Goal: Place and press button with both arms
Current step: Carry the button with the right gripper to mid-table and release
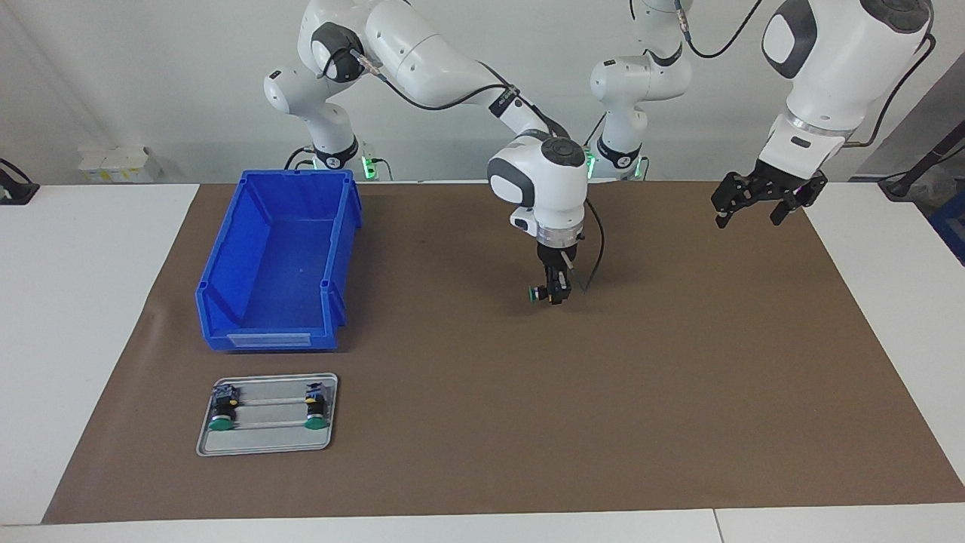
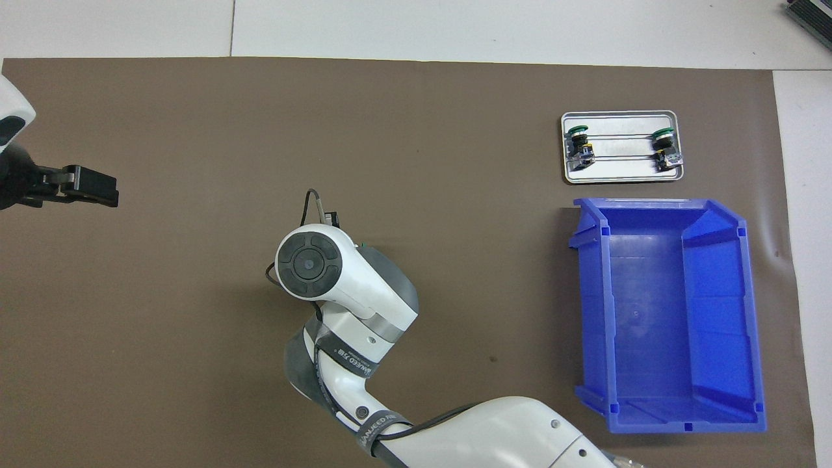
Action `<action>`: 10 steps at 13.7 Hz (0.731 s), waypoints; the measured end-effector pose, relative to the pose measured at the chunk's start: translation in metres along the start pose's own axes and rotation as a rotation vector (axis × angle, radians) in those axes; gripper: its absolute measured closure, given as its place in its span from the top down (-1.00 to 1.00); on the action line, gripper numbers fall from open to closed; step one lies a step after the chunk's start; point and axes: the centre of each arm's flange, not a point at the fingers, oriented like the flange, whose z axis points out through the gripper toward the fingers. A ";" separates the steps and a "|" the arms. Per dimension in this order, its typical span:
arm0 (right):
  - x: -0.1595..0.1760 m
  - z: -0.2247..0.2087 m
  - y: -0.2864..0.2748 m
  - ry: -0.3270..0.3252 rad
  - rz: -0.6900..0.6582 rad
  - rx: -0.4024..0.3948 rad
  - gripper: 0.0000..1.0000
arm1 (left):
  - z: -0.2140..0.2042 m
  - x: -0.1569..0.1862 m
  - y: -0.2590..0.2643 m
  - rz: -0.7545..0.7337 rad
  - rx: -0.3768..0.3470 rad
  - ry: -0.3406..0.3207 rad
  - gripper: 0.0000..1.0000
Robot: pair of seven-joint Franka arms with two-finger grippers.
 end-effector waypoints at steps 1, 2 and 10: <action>0.002 0.009 0.004 0.004 -0.003 -0.004 -0.18 | 0.001 0.000 0.001 0.042 0.000 0.003 1.00; 0.004 0.016 0.007 0.008 -0.004 -0.010 -0.18 | 0.004 0.001 0.003 0.097 0.000 0.008 1.00; 0.035 -0.013 -0.015 -0.011 0.033 0.020 0.85 | 0.018 -0.006 0.016 0.574 -0.081 0.017 1.00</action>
